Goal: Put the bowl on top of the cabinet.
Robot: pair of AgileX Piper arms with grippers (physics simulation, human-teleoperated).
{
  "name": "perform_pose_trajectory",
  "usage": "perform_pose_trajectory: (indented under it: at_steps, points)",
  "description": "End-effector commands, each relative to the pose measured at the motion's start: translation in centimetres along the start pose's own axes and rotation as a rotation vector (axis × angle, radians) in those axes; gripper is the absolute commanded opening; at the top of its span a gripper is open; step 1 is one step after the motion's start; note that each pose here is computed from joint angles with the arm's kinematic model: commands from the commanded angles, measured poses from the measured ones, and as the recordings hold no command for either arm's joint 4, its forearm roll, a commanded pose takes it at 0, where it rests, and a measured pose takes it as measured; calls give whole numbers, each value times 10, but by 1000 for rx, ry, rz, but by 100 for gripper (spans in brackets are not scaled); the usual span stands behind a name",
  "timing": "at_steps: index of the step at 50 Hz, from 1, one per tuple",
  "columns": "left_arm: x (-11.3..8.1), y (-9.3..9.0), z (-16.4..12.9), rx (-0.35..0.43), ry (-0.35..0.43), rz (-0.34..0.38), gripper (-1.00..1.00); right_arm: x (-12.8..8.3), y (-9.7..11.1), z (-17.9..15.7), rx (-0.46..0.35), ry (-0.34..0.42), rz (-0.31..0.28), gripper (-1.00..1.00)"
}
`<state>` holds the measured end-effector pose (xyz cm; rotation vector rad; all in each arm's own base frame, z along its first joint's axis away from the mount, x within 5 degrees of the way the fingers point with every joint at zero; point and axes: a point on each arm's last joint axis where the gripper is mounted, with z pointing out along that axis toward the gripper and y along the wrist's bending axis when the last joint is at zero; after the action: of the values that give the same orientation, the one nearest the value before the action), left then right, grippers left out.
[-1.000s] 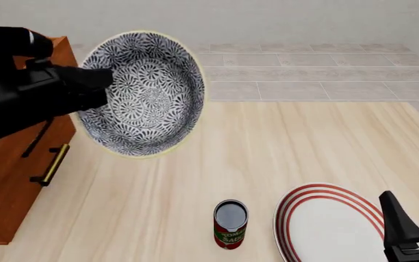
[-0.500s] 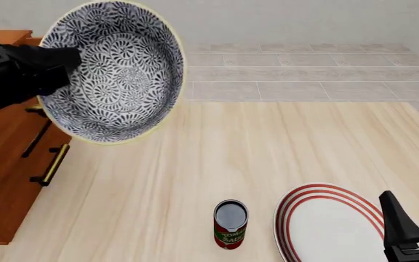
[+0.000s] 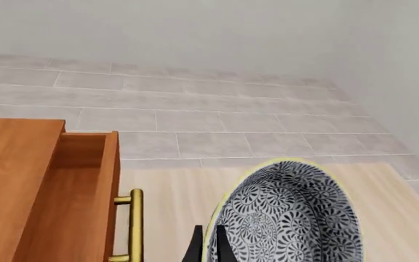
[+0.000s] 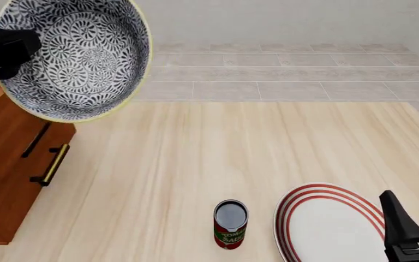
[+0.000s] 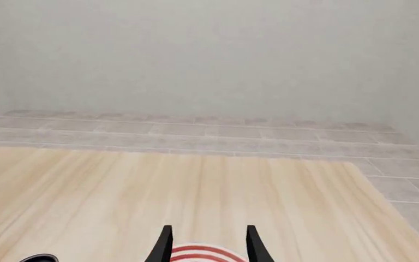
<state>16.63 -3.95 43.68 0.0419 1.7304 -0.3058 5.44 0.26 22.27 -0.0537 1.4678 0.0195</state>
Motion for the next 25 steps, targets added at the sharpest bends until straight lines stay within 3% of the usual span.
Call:
perform_pose_trajectory:
  at_steps: [1,12,25]
  points:
    - [-13,9,-8,-62,-37,-36,-100,-2,0,0,-2,-3,-1,100]
    - [-24,18,-15,-123,-64,-67,-100,-5,0,-1,-1,-5,-8,100]
    - [-30,19,-23,-138,-86,-85,-100,-5,0,0,1,-5,-10,100]
